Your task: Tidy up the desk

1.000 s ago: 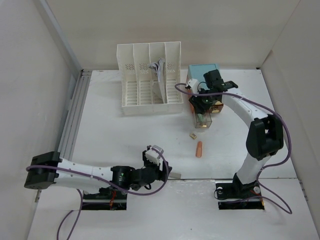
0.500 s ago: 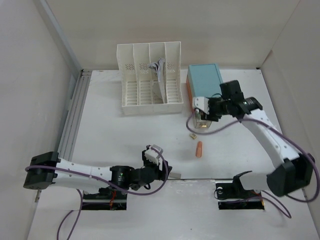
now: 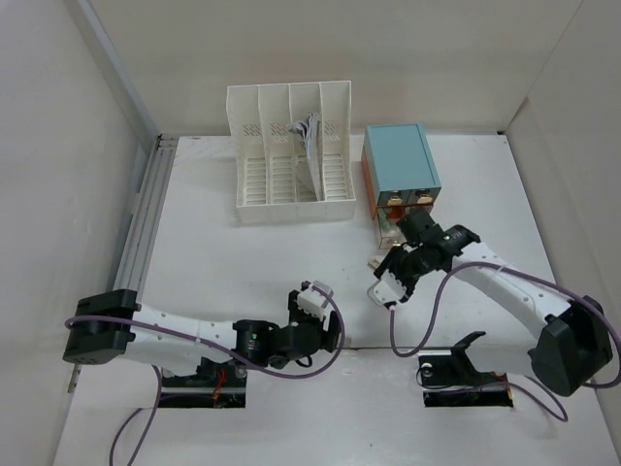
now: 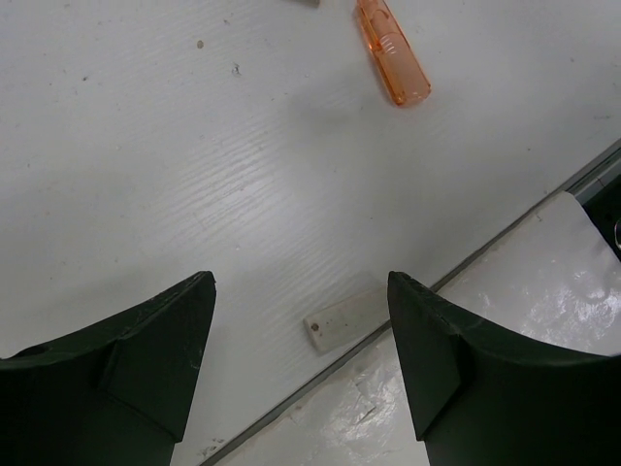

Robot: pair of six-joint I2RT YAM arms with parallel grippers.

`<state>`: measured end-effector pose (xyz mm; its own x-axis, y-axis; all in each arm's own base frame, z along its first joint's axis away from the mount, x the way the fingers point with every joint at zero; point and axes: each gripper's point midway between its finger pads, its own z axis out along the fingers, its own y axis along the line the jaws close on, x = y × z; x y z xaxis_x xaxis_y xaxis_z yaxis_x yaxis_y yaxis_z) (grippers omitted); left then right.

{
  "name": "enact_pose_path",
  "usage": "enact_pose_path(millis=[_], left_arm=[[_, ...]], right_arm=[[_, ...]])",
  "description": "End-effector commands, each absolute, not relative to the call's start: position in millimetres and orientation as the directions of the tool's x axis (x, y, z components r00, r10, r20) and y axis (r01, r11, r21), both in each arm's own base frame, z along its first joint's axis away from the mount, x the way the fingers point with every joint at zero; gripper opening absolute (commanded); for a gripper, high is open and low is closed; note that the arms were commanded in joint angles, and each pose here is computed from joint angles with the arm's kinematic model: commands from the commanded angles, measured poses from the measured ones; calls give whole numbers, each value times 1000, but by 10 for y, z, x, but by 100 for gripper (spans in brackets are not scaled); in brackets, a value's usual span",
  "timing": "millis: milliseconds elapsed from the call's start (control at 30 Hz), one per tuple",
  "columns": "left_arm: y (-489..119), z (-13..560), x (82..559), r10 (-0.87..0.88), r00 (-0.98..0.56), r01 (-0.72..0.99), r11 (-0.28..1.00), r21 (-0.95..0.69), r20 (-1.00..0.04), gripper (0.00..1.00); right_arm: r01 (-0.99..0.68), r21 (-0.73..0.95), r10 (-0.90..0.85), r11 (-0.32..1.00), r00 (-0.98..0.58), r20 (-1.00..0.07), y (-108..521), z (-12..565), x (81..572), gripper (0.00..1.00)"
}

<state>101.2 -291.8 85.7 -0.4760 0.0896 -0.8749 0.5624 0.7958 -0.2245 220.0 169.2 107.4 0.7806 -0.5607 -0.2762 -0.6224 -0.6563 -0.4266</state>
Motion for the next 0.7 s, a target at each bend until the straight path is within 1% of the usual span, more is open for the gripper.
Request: enact_pose_path(millis=[0, 67, 167, 400, 433, 467, 533, 667], left_arm=[[-3055, 1077, 1025, 51, -458, 567, 785, -248, -887, 69], [-3055, 1077, 1025, 51, -458, 567, 785, -248, -887, 69], [-3059, 1104, 1023, 34, -464, 562, 783, -264, -885, 69], [-3037, 1067, 1023, 43, -464, 562, 786, -257, -885, 69], [-3040, 1068, 1021, 35, -469, 558, 786, -265, -882, 69], [-3040, 1068, 1021, 35, -470, 558, 786, -266, -882, 69], [-3040, 1068, 1021, 35, -470, 558, 786, -266, -882, 69], [-2996, 1021, 1034, 48, -466, 553, 795, -248, -884, 69]], right_arm=[[-545, -389, -472, -743, 838, -274, 1768, 951, 2058, 54], [-537, -329, -460, -776, 840, -287, 1729, 809, 1932, 52], [-507, -289, -435, -812, 856, -278, 1719, 693, 1832, 52], [-467, -188, -420, -864, 875, -242, 1571, 418, 1770, 51], [-470, -170, -423, -866, 871, -251, 1547, 370, 1739, 51], [-457, -180, -415, -871, 880, -230, 1555, 373, 1786, 51], [-456, -190, -413, -870, 882, -225, 1584, 354, 1825, 51], [-451, -173, -408, -876, 883, -233, 1596, 273, 1837, 51]])
